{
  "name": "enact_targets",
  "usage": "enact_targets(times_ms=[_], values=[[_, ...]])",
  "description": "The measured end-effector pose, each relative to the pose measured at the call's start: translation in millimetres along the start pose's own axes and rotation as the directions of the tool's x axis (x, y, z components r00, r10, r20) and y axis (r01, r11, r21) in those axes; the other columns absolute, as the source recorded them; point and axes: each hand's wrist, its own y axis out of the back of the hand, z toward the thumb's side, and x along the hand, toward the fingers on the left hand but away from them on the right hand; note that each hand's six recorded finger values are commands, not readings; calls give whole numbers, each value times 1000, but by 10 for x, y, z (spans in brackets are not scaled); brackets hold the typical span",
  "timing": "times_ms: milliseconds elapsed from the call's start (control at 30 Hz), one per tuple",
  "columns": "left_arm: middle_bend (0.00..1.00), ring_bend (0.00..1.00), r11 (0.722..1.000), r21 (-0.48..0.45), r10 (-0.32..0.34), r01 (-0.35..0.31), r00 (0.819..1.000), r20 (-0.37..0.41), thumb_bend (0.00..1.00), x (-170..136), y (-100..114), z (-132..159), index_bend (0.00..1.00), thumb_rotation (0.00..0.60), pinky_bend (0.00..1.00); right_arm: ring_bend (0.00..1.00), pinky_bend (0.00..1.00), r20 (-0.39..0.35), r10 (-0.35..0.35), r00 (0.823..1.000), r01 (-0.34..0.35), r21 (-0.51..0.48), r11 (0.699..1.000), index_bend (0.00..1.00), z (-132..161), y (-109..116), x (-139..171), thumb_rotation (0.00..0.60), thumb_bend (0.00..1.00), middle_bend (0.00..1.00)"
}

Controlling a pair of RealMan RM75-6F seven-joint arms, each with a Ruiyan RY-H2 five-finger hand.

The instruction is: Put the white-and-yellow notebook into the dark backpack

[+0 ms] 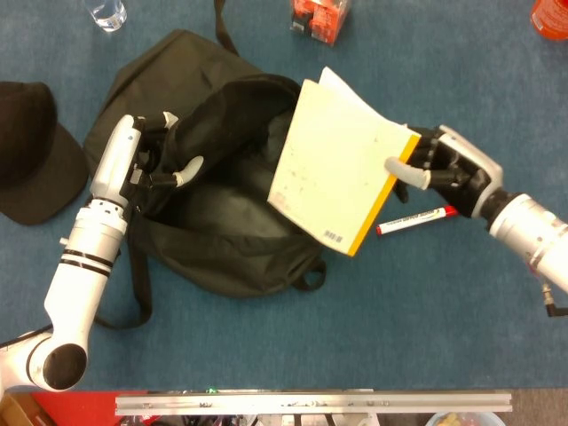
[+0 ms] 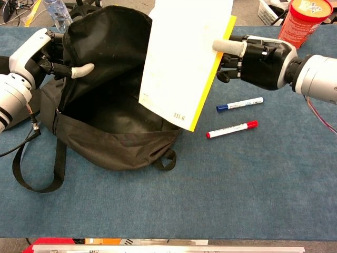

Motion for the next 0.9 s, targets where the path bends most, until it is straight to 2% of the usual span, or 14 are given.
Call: enact_targets(times_ms=[167, 567, 900], values=[[764, 748, 1000, -5, 10, -10, 1000, 0, 248, 4, 49, 10, 654, 600, 916, 624, 708, 42, 30, 999, -27, -59, 998, 958, -181, -25, -74, 600, 491, 760], [764, 747, 999, -36, 24, -25, 999, -21, 248, 39, 124, 7, 654, 600, 915, 626, 709, 141, 28, 990, -10, -127, 992, 961, -663, 89, -152, 600, 493, 762], [763, 747, 999, -41, 20, -21, 999, -27, 247, 22, 132, 19, 652, 600, 916, 636, 714, 116, 84, 990, -61, -186, 981, 966, -683, -83, -374, 600, 493, 773]])
